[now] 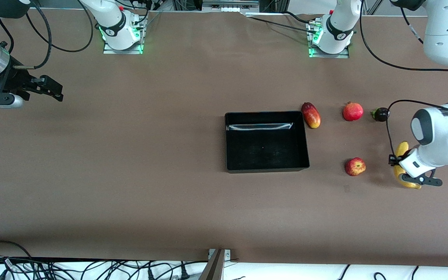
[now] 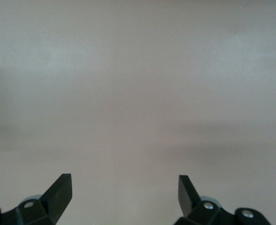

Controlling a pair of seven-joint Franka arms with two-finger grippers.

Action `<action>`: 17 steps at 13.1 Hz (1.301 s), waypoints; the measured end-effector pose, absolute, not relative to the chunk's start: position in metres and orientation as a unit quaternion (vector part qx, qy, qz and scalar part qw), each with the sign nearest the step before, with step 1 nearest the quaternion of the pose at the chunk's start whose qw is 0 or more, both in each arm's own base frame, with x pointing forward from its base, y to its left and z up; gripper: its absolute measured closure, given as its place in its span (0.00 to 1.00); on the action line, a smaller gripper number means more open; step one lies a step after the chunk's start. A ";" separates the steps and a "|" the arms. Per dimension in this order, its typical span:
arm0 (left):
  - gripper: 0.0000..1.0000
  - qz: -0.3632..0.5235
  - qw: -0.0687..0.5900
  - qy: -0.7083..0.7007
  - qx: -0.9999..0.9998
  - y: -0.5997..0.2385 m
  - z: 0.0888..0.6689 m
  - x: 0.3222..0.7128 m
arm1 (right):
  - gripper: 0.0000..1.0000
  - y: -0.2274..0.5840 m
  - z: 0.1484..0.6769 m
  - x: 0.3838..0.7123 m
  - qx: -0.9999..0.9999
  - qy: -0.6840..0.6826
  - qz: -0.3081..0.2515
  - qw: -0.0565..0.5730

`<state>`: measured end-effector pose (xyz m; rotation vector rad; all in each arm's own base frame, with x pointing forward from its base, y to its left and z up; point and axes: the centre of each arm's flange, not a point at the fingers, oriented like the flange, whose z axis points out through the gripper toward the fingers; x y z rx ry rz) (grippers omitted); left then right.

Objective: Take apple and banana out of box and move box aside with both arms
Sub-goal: 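Lift the banana out of the tray and lower it beside the apple, then open the left gripper on the banana while the right gripper reaches the tray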

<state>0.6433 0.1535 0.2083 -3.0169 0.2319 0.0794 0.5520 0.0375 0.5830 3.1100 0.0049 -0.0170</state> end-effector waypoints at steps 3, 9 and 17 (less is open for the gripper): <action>0.66 -0.012 0.042 0.066 -0.997 0.137 0.195 0.640 | 0.00 0.051 0.579 0.555 1.000 0.006 -0.008 -0.014; 0.66 -0.044 0.027 0.061 -0.997 0.114 0.175 0.638 | 0.00 0.133 0.503 0.571 0.993 0.095 -0.075 -0.013; 0.00 0.017 0.003 0.066 -0.998 0.100 0.239 0.647 | 0.00 0.335 0.403 0.578 0.989 0.138 -0.048 -0.035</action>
